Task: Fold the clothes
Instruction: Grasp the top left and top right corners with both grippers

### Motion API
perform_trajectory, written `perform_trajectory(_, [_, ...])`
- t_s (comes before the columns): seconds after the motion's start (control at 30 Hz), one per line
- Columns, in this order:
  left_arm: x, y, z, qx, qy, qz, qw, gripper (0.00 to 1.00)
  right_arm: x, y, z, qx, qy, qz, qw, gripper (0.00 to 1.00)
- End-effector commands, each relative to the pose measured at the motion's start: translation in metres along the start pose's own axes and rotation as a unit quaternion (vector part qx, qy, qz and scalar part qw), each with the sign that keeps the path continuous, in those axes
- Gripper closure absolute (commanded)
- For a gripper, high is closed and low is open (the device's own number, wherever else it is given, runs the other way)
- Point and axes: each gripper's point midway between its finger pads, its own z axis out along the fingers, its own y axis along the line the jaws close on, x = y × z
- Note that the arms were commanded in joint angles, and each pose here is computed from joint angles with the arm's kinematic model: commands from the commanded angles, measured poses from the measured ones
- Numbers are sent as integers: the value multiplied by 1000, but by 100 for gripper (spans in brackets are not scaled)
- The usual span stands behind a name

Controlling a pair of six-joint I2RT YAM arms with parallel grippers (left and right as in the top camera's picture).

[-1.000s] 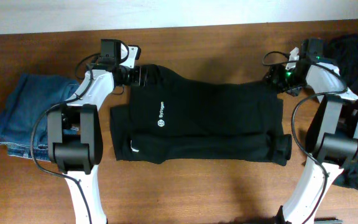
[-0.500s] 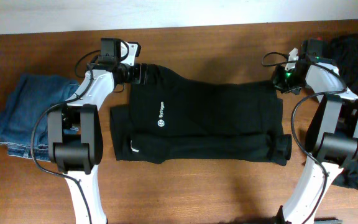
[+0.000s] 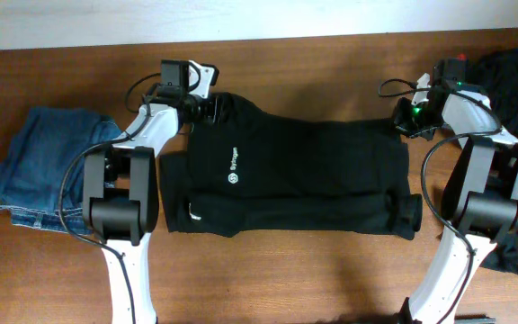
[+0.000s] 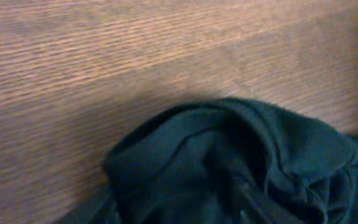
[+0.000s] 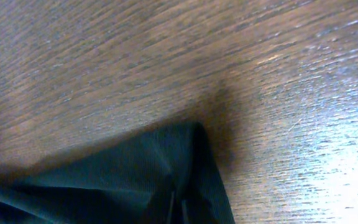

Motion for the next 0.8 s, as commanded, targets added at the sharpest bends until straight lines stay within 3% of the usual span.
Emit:
perform_trajectory(0.0, [9, -1, 11, 10, 11, -1, 1000, 80, -1, 0, 2, 5, 3, -1, 1000, 95])
perform_trajectory(0.07, [5, 0, 9, 10, 7, 0, 1000, 99, 0, 0, -1, 5, 3, 0, 1000, 95])
perform_trajectory(0.1, [3, 1, 8, 9, 6, -1, 1000, 100, -1, 0, -4, 5, 2, -4, 1000, 96])
perform_trajectory(0.47, [-42, 7, -67, -8, -5, -18, 1000, 100, -4, 26, -90, 0, -41, -39, 998, 96])
perform_trajectory(0.77, [-15, -30, -132, 18, 77, -55, 995, 100, 36, 29, -117, 8, 20, -20, 1000, 96])
